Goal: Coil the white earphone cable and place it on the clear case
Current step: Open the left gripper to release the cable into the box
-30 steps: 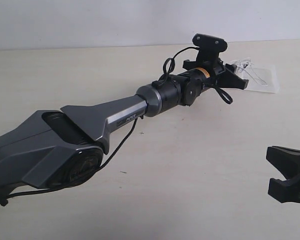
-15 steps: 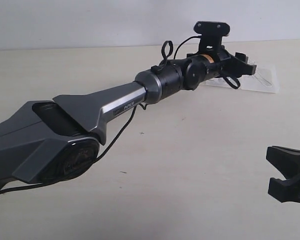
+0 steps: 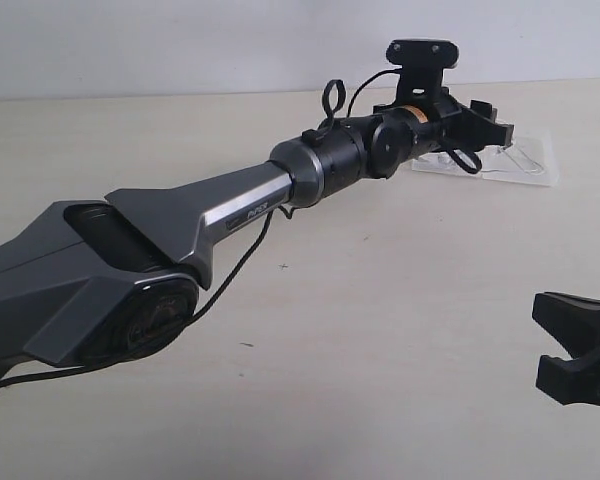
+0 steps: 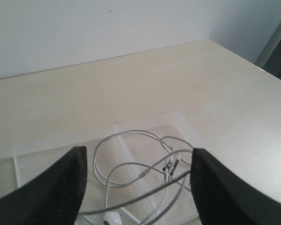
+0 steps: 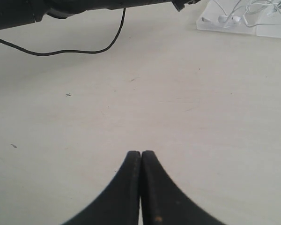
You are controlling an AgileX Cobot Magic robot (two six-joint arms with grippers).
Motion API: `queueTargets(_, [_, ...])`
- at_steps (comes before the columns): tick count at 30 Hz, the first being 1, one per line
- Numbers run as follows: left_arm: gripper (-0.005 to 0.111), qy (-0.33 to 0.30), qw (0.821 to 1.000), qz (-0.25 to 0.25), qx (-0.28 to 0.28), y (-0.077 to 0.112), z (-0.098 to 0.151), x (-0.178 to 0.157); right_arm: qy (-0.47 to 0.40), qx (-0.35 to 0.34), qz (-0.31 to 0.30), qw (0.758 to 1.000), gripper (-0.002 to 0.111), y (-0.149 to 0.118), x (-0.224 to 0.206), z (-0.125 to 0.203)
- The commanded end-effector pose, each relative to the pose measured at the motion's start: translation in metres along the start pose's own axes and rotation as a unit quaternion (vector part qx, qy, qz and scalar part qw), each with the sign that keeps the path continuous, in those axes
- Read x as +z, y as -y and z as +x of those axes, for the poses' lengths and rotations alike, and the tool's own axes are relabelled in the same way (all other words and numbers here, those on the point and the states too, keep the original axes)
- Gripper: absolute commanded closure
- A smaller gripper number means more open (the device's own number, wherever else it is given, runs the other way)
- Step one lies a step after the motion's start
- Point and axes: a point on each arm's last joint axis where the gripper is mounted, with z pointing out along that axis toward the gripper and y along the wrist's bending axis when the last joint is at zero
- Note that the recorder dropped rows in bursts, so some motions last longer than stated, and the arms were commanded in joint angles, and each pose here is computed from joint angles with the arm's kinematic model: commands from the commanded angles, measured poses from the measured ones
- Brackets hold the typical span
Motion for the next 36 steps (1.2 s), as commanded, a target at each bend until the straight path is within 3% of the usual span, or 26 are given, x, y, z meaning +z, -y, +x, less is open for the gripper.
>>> queueTargets(1, [0.045, 0.018, 1.000, 0.000, -0.001, 0.001, -0.012, -0.003, 0.008, 0.000, -0.002, 1.000, 0.108, 0.000, -0.001, -0.001])
queueTargets(4, [0.046, 0.003, 1.000, 0.004, 0.005, 0.003, -0.010, -0.003, 0.008, 0.000, -0.002, 1.000, 0.108, 0.000, -0.001, -0.001])
queueTargets(7, [0.060, -0.030, 0.999, 0.013, 0.014, 0.008, -0.011, -0.006, 0.008, 0.001, -0.003, 1.000, 0.108, 0.000, -0.001, -0.001])
queueTargets(10, [0.055, -0.071, 0.996, 0.021, 0.047, 0.014, -0.019, -0.013, 0.009, 0.001, -0.003, 1.000, 0.108, 0.000, -0.001, -0.001])
queueTargets(18, [0.054, -0.108, 0.993, 0.041, 0.039, 0.030, -0.036, -0.025, 0.008, -0.006, -0.002, 1.000, 0.108, 0.000, -0.001, -0.001])
queueTargets(28, [0.054, -0.128, 0.990, 0.044, 0.039, 0.030, -0.034, -0.027, 0.006, -0.006, -0.002, 1.000, 0.108, 0.000, -0.001, -0.001])
queueTargets(36, [0.054, -0.162, 0.984, 0.052, 0.054, 0.036, -0.049, -0.040, 0.007, -0.008, -0.002, 1.000, 0.108, 0.000, -0.001, -0.001])
